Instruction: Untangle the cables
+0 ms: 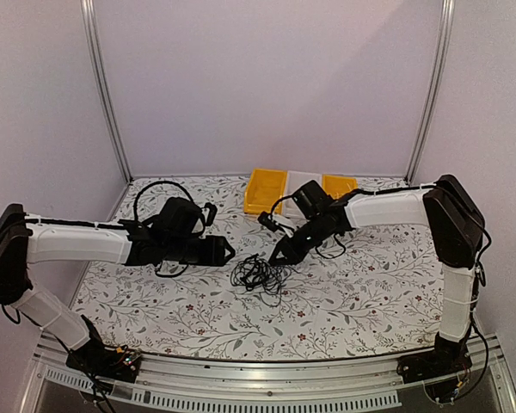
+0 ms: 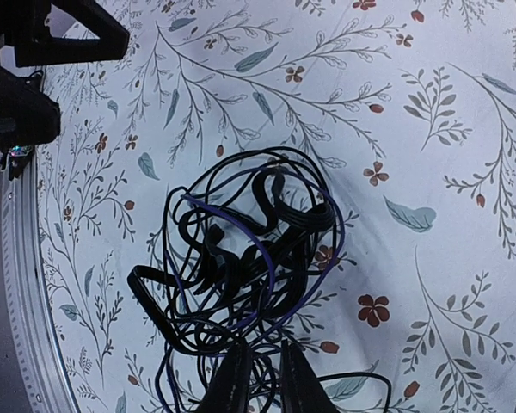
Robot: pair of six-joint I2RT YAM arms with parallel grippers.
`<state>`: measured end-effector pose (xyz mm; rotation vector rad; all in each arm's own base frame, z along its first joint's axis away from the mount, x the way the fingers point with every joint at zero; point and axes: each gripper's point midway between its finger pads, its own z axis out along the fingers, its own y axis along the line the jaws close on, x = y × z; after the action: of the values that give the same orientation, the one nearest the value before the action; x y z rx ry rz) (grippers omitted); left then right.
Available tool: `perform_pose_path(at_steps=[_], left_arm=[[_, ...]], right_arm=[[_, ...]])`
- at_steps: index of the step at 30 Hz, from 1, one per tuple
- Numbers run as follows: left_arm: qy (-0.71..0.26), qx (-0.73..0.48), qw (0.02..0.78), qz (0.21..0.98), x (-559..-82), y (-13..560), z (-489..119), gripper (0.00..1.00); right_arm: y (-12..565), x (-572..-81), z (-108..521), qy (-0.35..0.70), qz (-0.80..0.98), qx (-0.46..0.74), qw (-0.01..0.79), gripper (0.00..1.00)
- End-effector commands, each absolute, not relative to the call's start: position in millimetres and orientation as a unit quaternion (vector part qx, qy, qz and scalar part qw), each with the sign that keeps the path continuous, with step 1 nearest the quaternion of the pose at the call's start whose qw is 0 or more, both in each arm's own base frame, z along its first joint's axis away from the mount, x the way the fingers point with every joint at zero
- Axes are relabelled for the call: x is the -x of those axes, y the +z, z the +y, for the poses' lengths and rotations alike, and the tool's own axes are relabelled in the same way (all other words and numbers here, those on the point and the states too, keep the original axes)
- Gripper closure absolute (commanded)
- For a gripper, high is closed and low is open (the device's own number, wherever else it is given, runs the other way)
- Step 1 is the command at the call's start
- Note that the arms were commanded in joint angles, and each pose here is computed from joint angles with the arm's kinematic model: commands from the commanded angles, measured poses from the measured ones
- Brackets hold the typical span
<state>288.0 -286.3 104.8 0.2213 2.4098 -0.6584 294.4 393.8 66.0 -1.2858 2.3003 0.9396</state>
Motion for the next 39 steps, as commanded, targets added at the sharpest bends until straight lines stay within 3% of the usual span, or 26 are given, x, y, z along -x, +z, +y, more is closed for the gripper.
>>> perform_pose_path(at_steps=[1, 7, 13, 20, 30, 35, 39], left_arm=[[-0.252, -0.082, 0.323, 0.909, -294.3, 106.8, -286.0, 0.39], [-0.255, -0.109, 0.327, 0.903, -296.0, 108.2, -292.7, 0.39], [-0.320, -0.174, 0.344, 0.865, -285.4, 134.0, -319.9, 0.38], [-0.400, -0.294, 0.472, 0.729, -243.7, 213.5, -355.5, 0.32], [-0.397, -0.317, 0.519, 0.687, -268.5, 245.7, -391.2, 0.35], [-0.380, -0.324, 0.526, 0.689, -284.2, 242.4, -406.6, 0.50], [-0.392, -0.327, 0.524, 0.683, -282.4, 245.7, -410.0, 0.75]], right_arm=[[83.9, -310.2, 403.7, 0.329, 0.806, 0.449, 0.203, 0.86], [123.6, -320.7, 405.0, 0.319, 0.792, 0.456, 0.253, 1.00], [191.5, -315.3, 402.9, 0.332, 0.754, 0.472, 0.313, 1.00], [280.3, -303.4, 400.9, 0.365, 0.703, 0.477, 0.382, 1.00], [373.3, -299.3, 404.6, 0.391, 0.642, 0.478, 0.453, 1.00], [400.3, -298.2, 403.1, 0.396, 0.626, 0.473, 0.476, 1.00], [404.4, -300.8, 399.9, 0.387, 0.628, 0.468, 0.487, 1.00]])
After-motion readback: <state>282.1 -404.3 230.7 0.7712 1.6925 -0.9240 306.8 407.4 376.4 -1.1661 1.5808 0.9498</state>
